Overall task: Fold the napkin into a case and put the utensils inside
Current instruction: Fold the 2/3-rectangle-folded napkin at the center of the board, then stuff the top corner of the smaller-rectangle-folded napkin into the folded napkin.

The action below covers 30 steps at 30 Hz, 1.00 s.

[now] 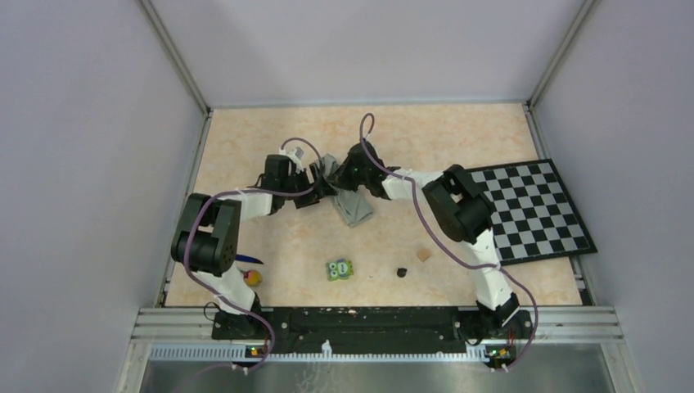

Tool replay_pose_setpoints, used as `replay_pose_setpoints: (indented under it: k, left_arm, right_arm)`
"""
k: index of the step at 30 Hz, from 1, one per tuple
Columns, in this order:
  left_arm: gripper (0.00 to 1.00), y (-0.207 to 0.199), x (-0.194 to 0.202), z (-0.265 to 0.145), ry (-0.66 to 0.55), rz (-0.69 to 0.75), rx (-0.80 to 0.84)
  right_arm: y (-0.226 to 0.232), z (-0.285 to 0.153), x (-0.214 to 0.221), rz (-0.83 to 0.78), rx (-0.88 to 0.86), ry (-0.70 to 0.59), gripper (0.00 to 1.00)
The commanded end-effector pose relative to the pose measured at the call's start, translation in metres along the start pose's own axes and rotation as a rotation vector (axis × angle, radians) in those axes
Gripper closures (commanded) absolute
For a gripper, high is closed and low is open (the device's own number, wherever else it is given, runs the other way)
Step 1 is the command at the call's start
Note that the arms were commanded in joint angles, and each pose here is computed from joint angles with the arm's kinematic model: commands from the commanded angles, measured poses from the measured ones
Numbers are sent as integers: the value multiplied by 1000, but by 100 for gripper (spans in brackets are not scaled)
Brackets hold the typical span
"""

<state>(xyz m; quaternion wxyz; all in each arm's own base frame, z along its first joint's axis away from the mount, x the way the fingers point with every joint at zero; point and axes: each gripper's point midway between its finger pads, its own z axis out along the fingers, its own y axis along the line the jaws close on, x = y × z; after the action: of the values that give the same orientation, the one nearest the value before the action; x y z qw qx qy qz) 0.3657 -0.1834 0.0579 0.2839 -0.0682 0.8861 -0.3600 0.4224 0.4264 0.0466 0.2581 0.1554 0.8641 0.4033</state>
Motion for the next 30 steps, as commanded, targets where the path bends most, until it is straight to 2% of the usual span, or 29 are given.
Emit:
replay_pose_setpoints:
  k: [1, 9, 13, 14, 18, 22, 25, 30]
  left_arm:
    - [16, -7, -4, 18, -15, 26, 29]
    - [23, 16, 5, 36, 11, -16, -94]
    - [52, 28, 7, 35, 19, -32, -160]
    - [55, 30, 8, 35, 17, -31, -169]
    - [67, 31, 10, 35, 23, -30, -164]
    - [69, 26, 12, 33, 24, -27, -136]
    - [69, 22, 13, 31, 28, -25, -118]
    - [69, 18, 11, 28, 26, -16, -108]
  right_arm:
    - [9, 1, -1, 12, -50, 4, 100]
    - [13, -3, -2, 31, -58, 8, 100]
    - [15, -7, 0, 1, -62, 28, 100]
    - [15, -9, 0, -13, -62, 33, 96]
    - [24, -25, -5, -101, -86, 55, 62]
    - [35, -53, -25, -260, -130, 42, 41]
    - [38, -62, -41, -350, -147, 35, 37]
    - [36, -52, -54, -496, -134, 28, 34]
